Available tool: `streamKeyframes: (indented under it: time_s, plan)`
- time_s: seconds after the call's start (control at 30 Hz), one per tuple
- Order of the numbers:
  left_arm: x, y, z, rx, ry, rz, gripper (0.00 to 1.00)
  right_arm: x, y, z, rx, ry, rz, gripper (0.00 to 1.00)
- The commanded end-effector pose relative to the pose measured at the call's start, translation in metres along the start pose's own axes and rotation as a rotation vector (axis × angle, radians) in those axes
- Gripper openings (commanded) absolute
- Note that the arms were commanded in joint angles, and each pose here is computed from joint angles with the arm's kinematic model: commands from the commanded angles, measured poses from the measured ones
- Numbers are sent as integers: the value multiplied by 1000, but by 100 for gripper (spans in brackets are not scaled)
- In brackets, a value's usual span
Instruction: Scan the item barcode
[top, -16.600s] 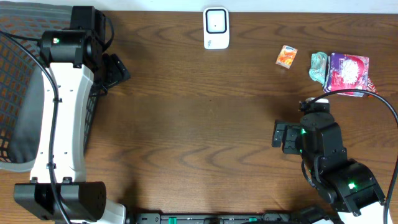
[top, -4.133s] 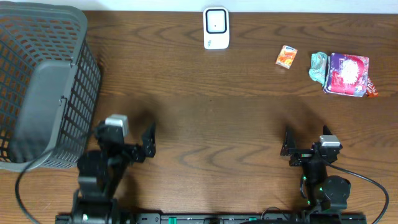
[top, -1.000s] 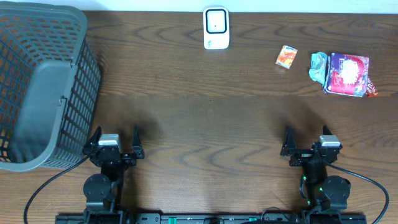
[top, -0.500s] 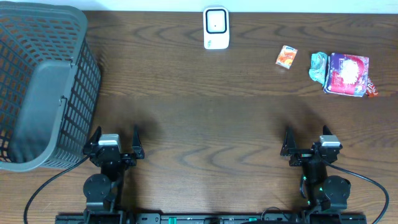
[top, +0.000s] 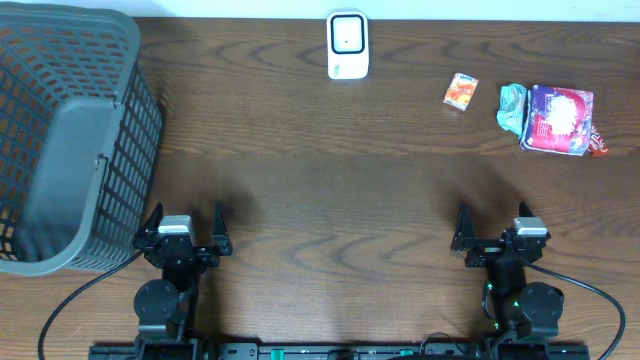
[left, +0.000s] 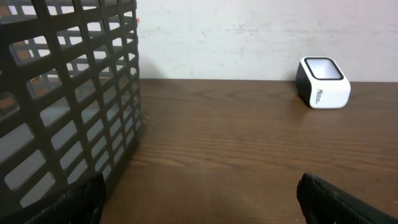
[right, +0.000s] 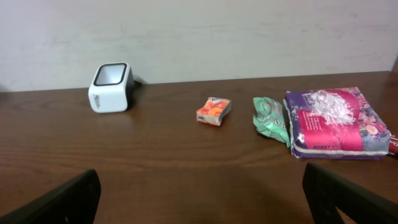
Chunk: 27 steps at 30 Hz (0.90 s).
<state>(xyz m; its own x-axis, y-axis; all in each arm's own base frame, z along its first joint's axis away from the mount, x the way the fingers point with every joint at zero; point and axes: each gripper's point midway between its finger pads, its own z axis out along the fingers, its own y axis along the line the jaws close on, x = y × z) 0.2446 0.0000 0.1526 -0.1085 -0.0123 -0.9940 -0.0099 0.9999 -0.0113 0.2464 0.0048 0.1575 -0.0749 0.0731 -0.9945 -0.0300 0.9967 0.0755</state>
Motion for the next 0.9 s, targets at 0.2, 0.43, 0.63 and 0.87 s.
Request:
streamKeyframes:
  time_s: [0.2,0.43,0.63,0.87]
  plan:
    - [17,7,1,-36,49,-3,98,2,-6,0,30,5,-43,99]
    - [17,7,1,-36,49,-3,98,1,-5,0,26,4,-42,99]
    - [17,7,1,-36,49,-3,98,1,-5,0,26,1,-43,99]
    - [17,7,1,-36,49,-3,98,1,-5,0,26,1,-43,99]
